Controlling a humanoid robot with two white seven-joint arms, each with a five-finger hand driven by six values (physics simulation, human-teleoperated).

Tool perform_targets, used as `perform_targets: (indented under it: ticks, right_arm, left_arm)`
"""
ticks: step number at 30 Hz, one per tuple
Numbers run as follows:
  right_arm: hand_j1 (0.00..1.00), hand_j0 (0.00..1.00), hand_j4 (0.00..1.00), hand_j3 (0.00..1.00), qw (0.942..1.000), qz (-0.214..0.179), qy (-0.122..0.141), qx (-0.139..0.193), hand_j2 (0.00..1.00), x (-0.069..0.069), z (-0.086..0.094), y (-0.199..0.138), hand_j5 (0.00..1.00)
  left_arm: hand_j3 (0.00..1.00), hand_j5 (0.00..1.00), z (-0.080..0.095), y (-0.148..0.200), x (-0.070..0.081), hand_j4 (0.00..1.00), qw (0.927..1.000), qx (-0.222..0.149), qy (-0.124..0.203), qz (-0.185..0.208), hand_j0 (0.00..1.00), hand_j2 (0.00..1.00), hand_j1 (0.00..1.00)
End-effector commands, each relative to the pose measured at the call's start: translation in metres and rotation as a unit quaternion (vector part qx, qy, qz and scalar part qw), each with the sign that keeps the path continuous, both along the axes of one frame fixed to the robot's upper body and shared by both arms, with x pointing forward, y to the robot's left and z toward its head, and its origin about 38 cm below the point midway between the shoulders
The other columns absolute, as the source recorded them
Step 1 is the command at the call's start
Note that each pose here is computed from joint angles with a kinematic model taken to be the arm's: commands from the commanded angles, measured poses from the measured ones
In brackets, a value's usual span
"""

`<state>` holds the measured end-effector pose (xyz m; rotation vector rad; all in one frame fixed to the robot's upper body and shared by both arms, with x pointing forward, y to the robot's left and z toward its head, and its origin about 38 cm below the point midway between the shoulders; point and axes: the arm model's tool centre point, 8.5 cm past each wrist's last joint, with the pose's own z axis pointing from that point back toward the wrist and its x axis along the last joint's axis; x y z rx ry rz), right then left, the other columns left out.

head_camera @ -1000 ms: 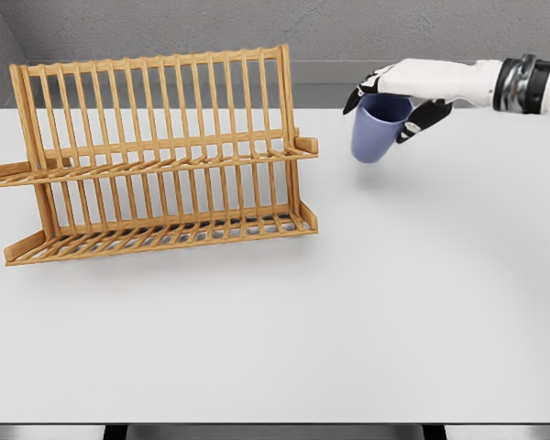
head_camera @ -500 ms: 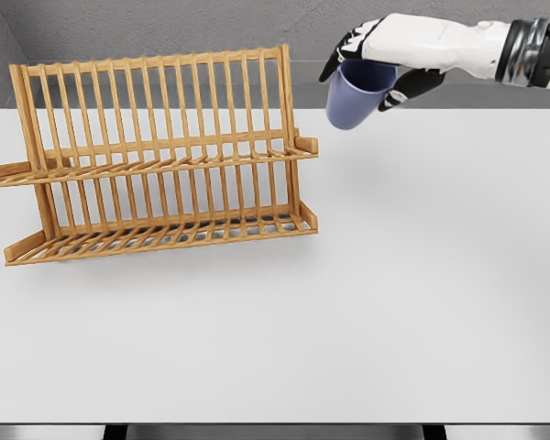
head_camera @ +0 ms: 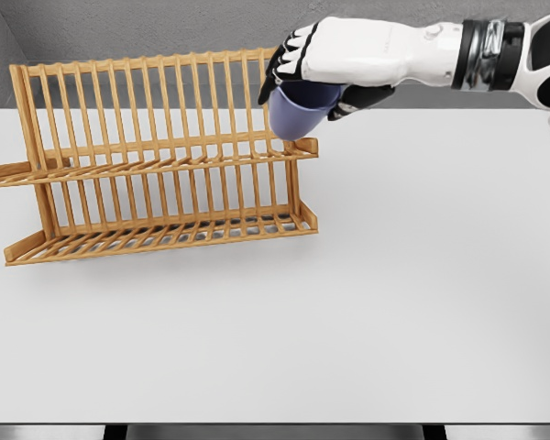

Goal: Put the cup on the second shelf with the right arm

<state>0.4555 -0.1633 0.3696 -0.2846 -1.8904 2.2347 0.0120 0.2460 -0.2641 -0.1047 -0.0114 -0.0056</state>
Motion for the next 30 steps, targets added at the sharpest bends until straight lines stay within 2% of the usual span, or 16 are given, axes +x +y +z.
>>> perform_targets:
  ticks: [1, 9, 11, 12, 15, 16, 17, 19, 20, 22, 23, 24, 26, 27, 28, 30]
  right_arm:
    - [0.72, 0.72, 0.72, 0.72, 0.9999, 0.011, 0.006, -0.007, 0.72, -0.004, -0.007, 0.008, 0.72]
    - [0.73, 0.73, 0.73, 0.73, 0.9993, 0.011, 0.005, -0.037, 0.73, -0.002, -0.024, 0.017, 0.73]
    - [0.85, 0.85, 0.85, 0.85, 0.9992, 0.010, 0.006, -0.037, 0.85, -0.002, -0.025, 0.016, 0.85]
    - [1.00, 1.00, 1.00, 1.00, 0.9992, 0.011, 0.003, -0.038, 1.00, -0.003, -0.024, 0.016, 1.00]
    - [1.00, 1.00, 1.00, 1.00, 0.9993, 0.005, -0.005, -0.036, 1.00, -0.003, -0.017, 0.011, 1.00]
    - [1.00, 1.00, 1.00, 1.00, 0.9996, -0.003, -0.021, -0.017, 1.00, -0.003, -0.001, 0.002, 1.00]
    - [1.00, 1.00, 1.00, 1.00, 0.9985, -0.012, -0.052, 0.016, 1.00, -0.007, 0.027, -0.009, 1.00]
    - [1.00, 1.00, 1.00, 1.00, 0.9926, -0.048, -0.088, 0.067, 1.00, -0.016, 0.057, -0.050, 1.00]
    - [1.00, 1.00, 1.00, 1.00, 0.9900, -0.077, -0.095, 0.070, 1.00, -0.018, 0.062, -0.077, 1.00]
    - [1.00, 1.00, 1.00, 1.00, 0.9748, -0.173, -0.103, 0.096, 1.00, -0.031, 0.061, -0.162, 1.00]
    - [1.00, 1.00, 1.00, 1.00, 0.9663, -0.226, -0.084, 0.091, 1.00, -0.041, 0.043, -0.205, 1.00]
    - [1.00, 1.00, 1.00, 1.00, 0.9595, -0.266, -0.042, 0.081, 1.00, -0.048, 0.007, -0.236, 1.00]
    - [1.00, 1.00, 1.00, 1.00, 0.9474, -0.310, 0.053, 0.058, 1.00, -0.054, -0.071, -0.262, 1.00]
    - [1.00, 1.00, 1.00, 1.00, 0.9441, -0.308, 0.092, 0.073, 1.00, -0.054, -0.112, -0.250, 1.00]
    - [1.00, 1.00, 1.00, 1.00, 0.9420, -0.303, 0.115, 0.086, 1.00, -0.054, -0.146, -0.229, 1.00]
    - [1.00, 1.00, 1.00, 1.00, 0.9370, -0.305, 0.142, 0.094, 1.00, -0.053, -0.183, -0.209, 1.00]
  left_arm:
    - [1.00, 1.00, 0.000, 0.000, 0.000, 1.00, 1.0000, 0.000, 0.000, 0.000, 1.00, 1.00, 1.00]
    - [1.00, 1.00, 0.000, 0.000, 0.000, 1.00, 1.0000, 0.000, 0.000, 0.000, 1.00, 1.00, 1.00]
    - [1.00, 1.00, 0.000, 0.000, 0.000, 1.00, 1.0000, 0.000, 0.000, -0.001, 1.00, 1.00, 1.00]
    - [1.00, 1.00, 0.000, 0.000, 0.000, 1.00, 1.0000, 0.000, 0.000, 0.000, 1.00, 1.00, 1.00]
    - [1.00, 1.00, 0.000, 0.000, 0.000, 1.00, 1.0000, 0.000, 0.000, 0.000, 1.00, 1.00, 1.00]
    - [1.00, 1.00, 0.000, 0.000, 0.000, 1.00, 1.0000, 0.000, 0.000, 0.000, 1.00, 1.00, 1.00]
    - [1.00, 1.00, 0.000, 0.000, 0.000, 1.00, 1.0000, 0.000, 0.000, 0.000, 1.00, 1.00, 1.00]
    - [1.00, 1.00, 0.000, 0.000, 0.000, 1.00, 1.0000, 0.000, 0.000, 0.000, 1.00, 1.00, 1.00]
    - [1.00, 1.00, 0.000, 0.000, 0.000, 1.00, 1.0000, 0.000, 0.000, 0.000, 1.00, 1.00, 1.00]
    - [1.00, 1.00, 0.000, 0.000, 0.000, 1.00, 1.0000, 0.000, 0.000, 0.000, 1.00, 1.00, 1.00]
    - [1.00, 1.00, 0.000, 0.000, 0.000, 1.00, 1.0000, 0.000, 0.000, 0.000, 1.00, 1.00, 1.00]
    - [1.00, 1.00, 0.000, 0.000, 0.000, 1.00, 1.0000, 0.000, 0.000, 0.000, 1.00, 1.00, 1.00]
    - [1.00, 1.00, 0.000, 0.000, 0.000, 1.00, 1.0000, 0.000, 0.000, 0.000, 1.00, 1.00, 1.00]
    - [1.00, 1.00, 0.000, 0.000, 0.000, 1.00, 1.0000, 0.000, 0.000, 0.000, 1.00, 1.00, 1.00]
    - [1.00, 1.00, 0.000, 0.000, 0.000, 1.00, 1.0000, 0.000, 0.000, 0.000, 1.00, 1.00, 1.00]
    - [1.00, 1.00, 0.000, 0.000, 0.000, 1.00, 1.0000, 0.000, 0.000, 0.000, 1.00, 1.00, 1.00]
